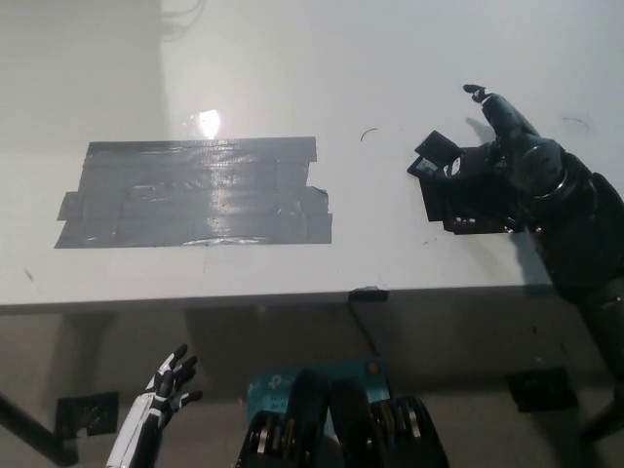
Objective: A stapler is kept on the black spot marked on the desk infront of the robot. The robot picks up the stapler using its right hand and passes it to a person
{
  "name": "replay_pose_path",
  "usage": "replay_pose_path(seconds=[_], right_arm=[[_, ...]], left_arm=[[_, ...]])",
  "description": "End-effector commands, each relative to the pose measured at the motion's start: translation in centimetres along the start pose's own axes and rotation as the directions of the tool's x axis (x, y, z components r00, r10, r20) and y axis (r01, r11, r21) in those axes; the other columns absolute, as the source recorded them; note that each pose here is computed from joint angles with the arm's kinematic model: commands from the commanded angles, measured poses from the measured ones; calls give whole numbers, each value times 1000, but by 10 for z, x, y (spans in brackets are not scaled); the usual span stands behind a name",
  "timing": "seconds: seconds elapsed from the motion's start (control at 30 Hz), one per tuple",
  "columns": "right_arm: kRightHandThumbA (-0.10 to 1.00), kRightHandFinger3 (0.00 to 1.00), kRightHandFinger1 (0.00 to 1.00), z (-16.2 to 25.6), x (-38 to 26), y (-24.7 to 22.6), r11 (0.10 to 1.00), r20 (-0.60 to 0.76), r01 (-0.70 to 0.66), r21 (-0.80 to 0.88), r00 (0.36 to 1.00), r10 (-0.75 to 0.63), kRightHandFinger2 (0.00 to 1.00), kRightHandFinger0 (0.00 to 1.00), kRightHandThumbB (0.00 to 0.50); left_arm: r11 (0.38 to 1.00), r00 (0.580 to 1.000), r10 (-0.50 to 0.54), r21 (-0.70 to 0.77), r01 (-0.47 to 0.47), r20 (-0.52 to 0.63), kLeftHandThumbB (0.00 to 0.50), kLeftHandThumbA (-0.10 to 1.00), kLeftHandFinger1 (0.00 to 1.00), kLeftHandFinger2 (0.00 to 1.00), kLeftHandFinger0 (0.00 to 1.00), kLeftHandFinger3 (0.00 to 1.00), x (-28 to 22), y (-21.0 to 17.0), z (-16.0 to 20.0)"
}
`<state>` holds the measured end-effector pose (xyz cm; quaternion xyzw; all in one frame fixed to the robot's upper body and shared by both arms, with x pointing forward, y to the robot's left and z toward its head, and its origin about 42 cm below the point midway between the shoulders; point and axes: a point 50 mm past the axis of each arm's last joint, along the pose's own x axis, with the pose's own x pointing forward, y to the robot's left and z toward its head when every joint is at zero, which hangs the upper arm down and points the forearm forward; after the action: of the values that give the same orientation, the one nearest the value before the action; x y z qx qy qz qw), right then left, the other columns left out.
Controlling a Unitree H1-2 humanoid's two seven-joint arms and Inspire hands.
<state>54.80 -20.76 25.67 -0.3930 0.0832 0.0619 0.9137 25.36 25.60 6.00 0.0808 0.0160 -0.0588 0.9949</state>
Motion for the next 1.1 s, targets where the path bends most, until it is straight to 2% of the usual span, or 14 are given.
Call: replay_pose_path(seconds=[0.0,0.57,0.67,0.73,0.77,0.8,0.83,0.87,0.9,0.93,0.97,1.0,1.03,1.07], right_arm=[[1000,1000,1000,37,2,-20,998,108,56,-5,993,-55,1000,1000,346],[1000,1000,1000,19,8,-6,999,52,2,-34,999,0,1000,1000,310],[1000,1000,1000,16,9,-3,1000,25,-15,-11,1000,16,1000,1000,360],[1000,1000,1000,15,10,-2,1000,36,-26,-16,999,27,1000,1000,315],[1000,1000,1000,14,11,-2,999,48,-32,-27,998,33,1000,1000,310],[1000,1000,993,14,12,-2,999,51,-39,-24,998,40,990,993,231],[1000,857,811,13,12,-2,999,53,-48,-17,997,48,836,780,235],[1000,857,811,13,13,-2,999,53,-49,-15,997,50,836,780,235],[1000,564,483,14,12,-1,999,53,-52,-15,997,53,523,416,198],[1000,564,483,14,12,-1,998,53,-54,-15,997,55,523,416,198],[987,228,162,14,11,-2,998,61,-54,-16,997,55,173,216,144],[938,210,84,16,11,-1,999,66,-39,-23,997,40,181,43,108],[917,258,123,19,11,-1,999,77,-25,-28,997,27,286,9,80],[910,289,237,20,11,-1,999,86,-28,-25,996,30,465,38,62]], left_arm=[[1000,999,-10,8,9,38,495,1000,1000,1000,848,1000,2,5,9],[1000,999,-17,21,16,45,482,1000,1000,1000,799,1000,7,7,13],[1000,999,-16,20,15,44,476,1000,1000,1000,771,1000,7,8,12],[1000,999,-16,21,15,44,466,1000,996,1000,751,1000,8,7,13],[1000,999,-16,21,15,45,465,1000,995,1000,750,1000,8,7,14],[1000,999,-16,20,15,46,458,1000,988,1000,741,1000,8,7,14],[1000,999,-16,20,15,47,458,1000,985,1000,738,1000,8,7,14],[1000,999,-16,21,15,47,458,1000,985,1000,738,1000,8,8,14],[1000,999,-16,20,15,45,464,1000,981,1000,733,1000,8,8,14],[1000,999,-16,19,15,44,464,1000,981,1000,733,1000,8,8,14],[1000,999,-18,21,18,43,464,1000,974,1000,723,997,9,8,15],[1000,999,-20,21,19,45,463,1000,962,1000,704,987,10,8,16],[1000,999,-21,22,20,44,470,1000,956,1000,694,983,11,8,16],[1000,999,-21,22,20,42,472,1000,947,1000,680,973,12,8,16]])
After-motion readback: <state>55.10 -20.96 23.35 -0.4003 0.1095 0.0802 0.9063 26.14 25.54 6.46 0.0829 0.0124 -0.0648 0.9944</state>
